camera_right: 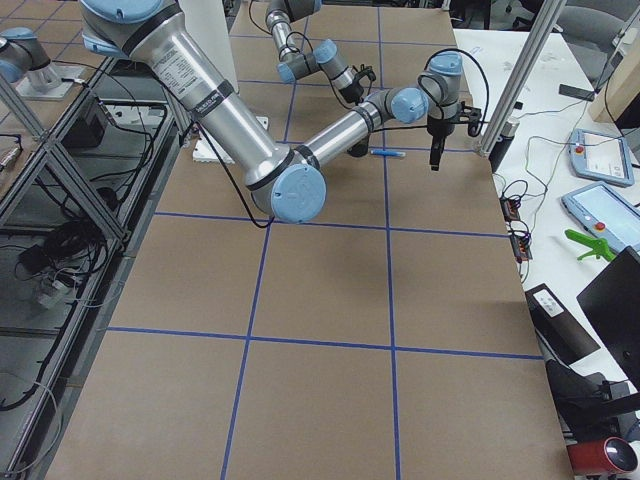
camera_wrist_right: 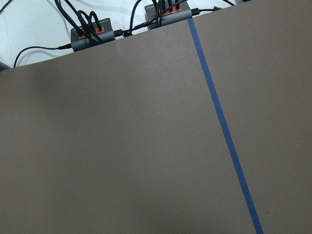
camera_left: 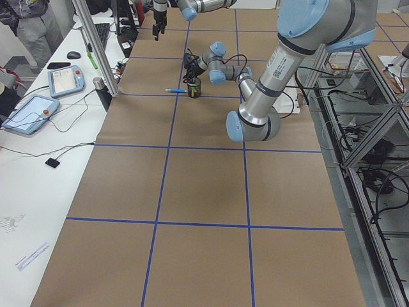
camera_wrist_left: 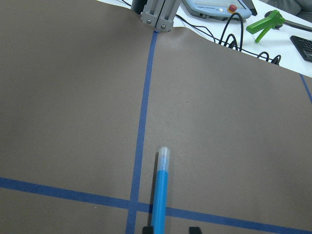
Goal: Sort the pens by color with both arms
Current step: 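Grasp the red-capped white marker in the cup with the left gripper, then lift the red-capped marker and lay it beside the blue marker with the left gripper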
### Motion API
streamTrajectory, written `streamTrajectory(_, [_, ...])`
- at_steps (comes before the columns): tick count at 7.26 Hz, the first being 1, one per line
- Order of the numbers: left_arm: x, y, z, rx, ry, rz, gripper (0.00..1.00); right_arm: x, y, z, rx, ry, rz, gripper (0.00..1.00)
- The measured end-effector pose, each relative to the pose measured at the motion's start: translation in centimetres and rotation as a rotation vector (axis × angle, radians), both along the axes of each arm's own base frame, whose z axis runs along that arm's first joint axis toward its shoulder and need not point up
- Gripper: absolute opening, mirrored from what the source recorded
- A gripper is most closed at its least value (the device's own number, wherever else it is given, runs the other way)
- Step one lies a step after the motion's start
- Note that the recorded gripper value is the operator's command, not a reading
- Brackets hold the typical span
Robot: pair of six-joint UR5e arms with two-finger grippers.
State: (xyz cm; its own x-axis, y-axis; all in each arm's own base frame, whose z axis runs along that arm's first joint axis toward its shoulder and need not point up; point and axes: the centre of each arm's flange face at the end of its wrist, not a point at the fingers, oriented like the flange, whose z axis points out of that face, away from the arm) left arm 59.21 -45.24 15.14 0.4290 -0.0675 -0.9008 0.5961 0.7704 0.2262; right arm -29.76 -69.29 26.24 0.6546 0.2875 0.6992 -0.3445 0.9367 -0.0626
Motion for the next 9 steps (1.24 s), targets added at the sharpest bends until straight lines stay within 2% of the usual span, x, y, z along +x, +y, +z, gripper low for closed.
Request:
streamTrajectory(2, [0.0, 0.0, -0.4, 0.002, 0.005, -0.001, 0.0, 0.1, 0.0, 0.4, -0.005, 0.003, 0.002, 1.0])
streamTrajectory(5, [-0.5, 0.2, -1.2, 0.014, 0.013, 0.0, 0.0, 0.2, 0.1, 0.9, -0.01, 0.008, 0.004, 1.0])
streamTrajectory(7, [-3.4, 0.8, -4.0, 0.066, -0.004, 0.016, 0.0, 0.2, 0.1, 0.8, -0.009, 0.008, 0.005, 1.0])
streamTrajectory(9, [-7.0, 0.7, -6.8, 0.086, -0.029, 0.009, 0.0, -0.5, 0.3, 0.2, -0.01, 0.002, 0.005, 1.0])
